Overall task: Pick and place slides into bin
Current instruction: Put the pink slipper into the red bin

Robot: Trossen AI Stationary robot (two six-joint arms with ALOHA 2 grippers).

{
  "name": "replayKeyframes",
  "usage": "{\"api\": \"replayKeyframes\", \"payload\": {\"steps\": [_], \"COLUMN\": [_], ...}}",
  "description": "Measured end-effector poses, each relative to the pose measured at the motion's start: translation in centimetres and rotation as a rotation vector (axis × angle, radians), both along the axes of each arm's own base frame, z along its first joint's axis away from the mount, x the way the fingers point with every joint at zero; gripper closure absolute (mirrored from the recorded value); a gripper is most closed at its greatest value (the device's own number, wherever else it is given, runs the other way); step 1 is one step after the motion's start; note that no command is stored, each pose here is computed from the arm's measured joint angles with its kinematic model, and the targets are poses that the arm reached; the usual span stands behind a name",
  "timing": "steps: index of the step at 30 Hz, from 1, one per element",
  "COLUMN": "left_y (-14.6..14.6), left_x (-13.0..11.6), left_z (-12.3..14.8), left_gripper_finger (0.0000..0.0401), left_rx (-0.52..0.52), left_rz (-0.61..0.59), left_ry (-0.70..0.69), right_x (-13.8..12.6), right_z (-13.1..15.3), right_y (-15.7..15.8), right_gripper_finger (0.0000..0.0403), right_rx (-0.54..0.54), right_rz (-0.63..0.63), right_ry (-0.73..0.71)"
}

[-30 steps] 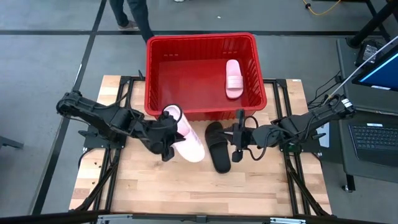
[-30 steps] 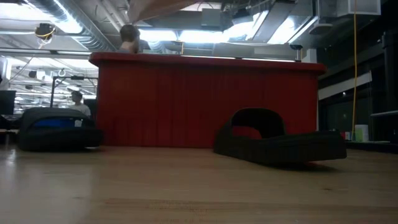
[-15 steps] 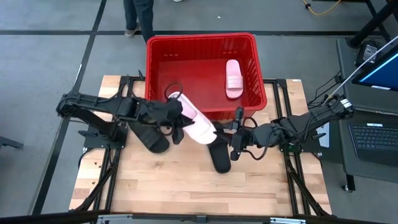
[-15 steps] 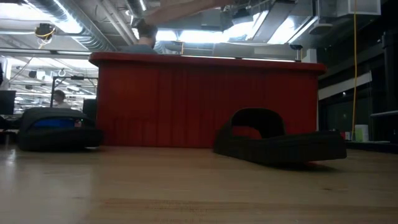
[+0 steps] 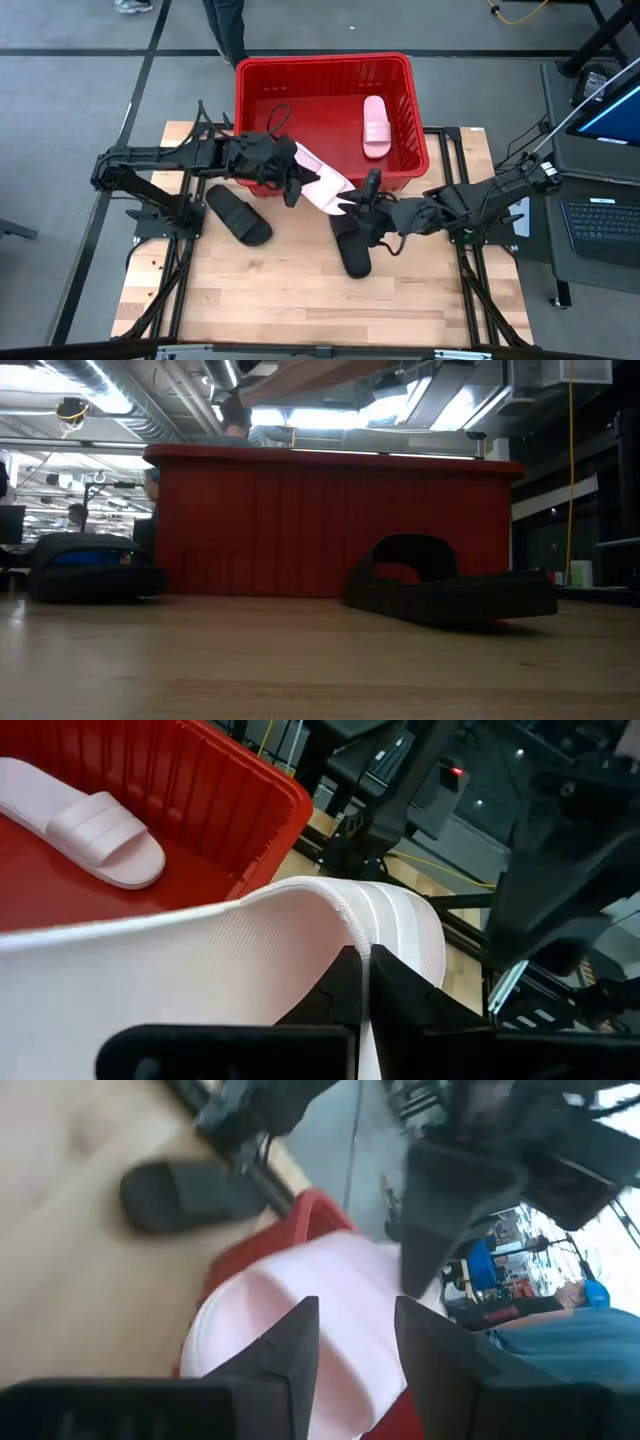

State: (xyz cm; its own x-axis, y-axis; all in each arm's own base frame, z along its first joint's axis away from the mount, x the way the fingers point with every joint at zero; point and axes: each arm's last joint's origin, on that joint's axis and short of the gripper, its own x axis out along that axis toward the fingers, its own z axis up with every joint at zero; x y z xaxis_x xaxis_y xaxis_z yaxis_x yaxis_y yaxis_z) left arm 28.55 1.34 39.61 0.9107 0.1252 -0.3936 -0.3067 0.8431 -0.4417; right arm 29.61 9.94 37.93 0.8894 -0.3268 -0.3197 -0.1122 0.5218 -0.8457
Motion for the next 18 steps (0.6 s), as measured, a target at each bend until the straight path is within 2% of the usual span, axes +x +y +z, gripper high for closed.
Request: {"api": "replayKeyframes", "payload": {"steps": [5, 9, 18], "left_y": [0.6, 0.6, 0.5], "left_x": [0.0, 0.0, 0.0], "left_z": [0.0, 0.2, 0.5], "left_gripper_finger": [0.0398, 0.0398, 0.0398], "left_rx": [-0.039, -0.049, -0.053], "left_rz": [-0.005, -0.01, -0.038], "left_ry": [-0.005, -0.025, -0.053], "right_x": [0.9, 1.5, 3.1], "right_z": [-0.5, -1.1, -2.5], "right_y": [-0.5, -0.3, -0.5], "right_gripper_finger": [0.027, 0.027, 0.027], "right_rx": [-0.2, -0.319, -0.424], "right_rz": [-0.051, -0.021, -0.01], "right_ry": [0.114, 0.181, 0.247]}}
